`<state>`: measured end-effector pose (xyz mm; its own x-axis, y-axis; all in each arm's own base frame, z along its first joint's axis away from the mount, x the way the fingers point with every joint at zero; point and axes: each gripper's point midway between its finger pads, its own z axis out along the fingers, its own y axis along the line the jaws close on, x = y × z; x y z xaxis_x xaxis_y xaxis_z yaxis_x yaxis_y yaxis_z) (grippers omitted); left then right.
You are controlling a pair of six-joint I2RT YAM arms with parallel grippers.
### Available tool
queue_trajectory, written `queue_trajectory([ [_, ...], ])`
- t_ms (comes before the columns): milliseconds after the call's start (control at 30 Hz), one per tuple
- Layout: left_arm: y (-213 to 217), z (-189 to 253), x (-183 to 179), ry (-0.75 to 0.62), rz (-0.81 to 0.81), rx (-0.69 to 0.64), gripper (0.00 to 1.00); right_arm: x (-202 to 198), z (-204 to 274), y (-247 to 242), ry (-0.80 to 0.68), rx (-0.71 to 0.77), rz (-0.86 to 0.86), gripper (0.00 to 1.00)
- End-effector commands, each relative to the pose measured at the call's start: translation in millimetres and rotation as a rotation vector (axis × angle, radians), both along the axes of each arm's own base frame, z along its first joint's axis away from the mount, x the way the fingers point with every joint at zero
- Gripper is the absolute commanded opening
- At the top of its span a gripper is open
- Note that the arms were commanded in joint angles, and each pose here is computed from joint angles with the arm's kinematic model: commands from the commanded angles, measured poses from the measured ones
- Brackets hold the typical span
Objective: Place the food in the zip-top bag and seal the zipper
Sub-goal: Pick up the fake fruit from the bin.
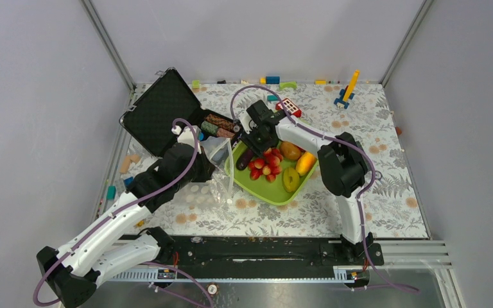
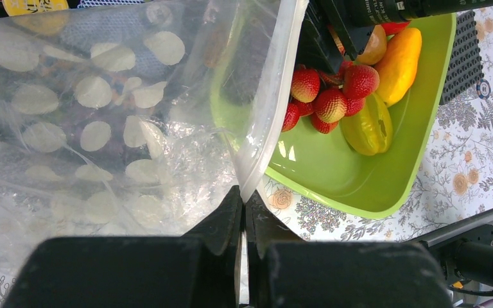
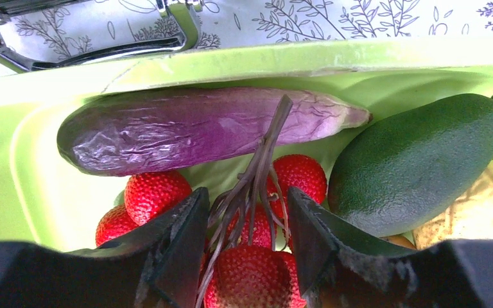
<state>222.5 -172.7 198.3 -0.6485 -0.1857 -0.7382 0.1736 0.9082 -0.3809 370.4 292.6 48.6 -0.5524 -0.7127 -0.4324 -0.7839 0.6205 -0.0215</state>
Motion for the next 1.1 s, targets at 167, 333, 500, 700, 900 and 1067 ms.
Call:
queue_trajectory([
  [167,1,11,7,-0.05,0.022,-0.022,0.0,0,-14,-21,-0.024,-0.154,-0.008,0.29],
  [333,1,11,6,-0.05,0.02,-0.025,0.0,8,5,-20,-0.083,-0.123,-0.052,0.15],
  [500,0,12,6,-0.05,0.018,-0.03,0.0,17,44,-19,-0.202,-0.026,-0.161,0.0],
  [700,-1,14,5,-0.05,0.015,-0.04,0.0,8,100,-22,-0.343,0.227,-0.336,0.0],
  [900,-3,15,5,-0.047,0.008,-0.053,0.0,-12,147,-23,-0.437,0.493,-0.391,0.0],
  [1067,-8,17,4,-0.04,-0.003,-0.073,0.0,-21,192,-31,-0.542,0.667,-0.427,0.0],
])
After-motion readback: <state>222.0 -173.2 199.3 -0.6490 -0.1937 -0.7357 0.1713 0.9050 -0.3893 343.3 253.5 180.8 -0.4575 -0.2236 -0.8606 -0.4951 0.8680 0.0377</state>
